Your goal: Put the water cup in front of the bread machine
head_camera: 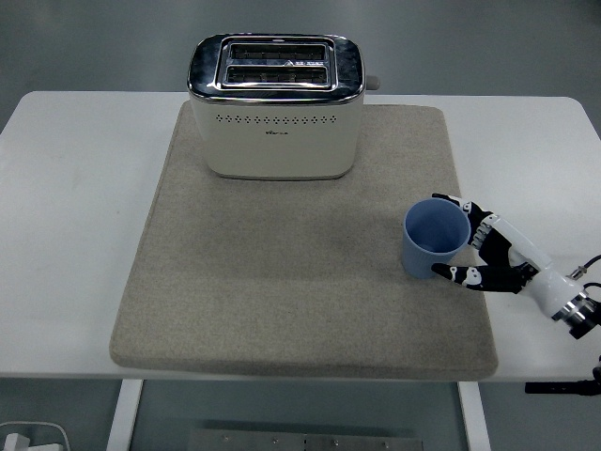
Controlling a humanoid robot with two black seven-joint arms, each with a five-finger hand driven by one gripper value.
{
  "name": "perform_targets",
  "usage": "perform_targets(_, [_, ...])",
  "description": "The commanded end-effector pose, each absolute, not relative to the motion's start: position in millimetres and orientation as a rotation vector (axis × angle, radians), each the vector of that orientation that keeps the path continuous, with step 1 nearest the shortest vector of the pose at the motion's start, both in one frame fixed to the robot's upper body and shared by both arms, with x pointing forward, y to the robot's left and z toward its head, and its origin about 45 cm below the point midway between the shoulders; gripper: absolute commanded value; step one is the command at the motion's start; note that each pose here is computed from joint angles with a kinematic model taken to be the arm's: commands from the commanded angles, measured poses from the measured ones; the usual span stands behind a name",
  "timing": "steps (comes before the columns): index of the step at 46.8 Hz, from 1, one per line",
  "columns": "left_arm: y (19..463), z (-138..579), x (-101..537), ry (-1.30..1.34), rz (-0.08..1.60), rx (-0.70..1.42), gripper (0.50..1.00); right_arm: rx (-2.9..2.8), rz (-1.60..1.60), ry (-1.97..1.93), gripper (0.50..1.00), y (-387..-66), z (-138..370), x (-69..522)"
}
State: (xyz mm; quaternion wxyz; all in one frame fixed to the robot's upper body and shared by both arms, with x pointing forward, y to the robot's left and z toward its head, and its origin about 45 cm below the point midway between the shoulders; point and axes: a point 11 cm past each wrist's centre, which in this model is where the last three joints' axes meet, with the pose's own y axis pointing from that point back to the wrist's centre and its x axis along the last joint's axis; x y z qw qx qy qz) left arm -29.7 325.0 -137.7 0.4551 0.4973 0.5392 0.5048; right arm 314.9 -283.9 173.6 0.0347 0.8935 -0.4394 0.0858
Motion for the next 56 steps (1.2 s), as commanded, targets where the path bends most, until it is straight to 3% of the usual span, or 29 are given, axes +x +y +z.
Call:
perform_targets(1, [325,-138,-30,1.33,1.245,1.227,1.0,2.744,0.264,-1.351,0.928,-284,173,315])
perform_targets(46, [325,-138,-30,1.33,1.245,1.227,1.0,2.795,0.275,-1.329,0.905,-263,175,323])
perform_targets(53, [325,-138,-30,1.33,1.245,1.227,1.0,2.794,0.26,-1.334,0.856,-260,171,323])
perform_targets(56, [325,-138,-30,1.33,1.245,1.227,1.0,2.794,0.258,-1.331,0.813,-260,170,323])
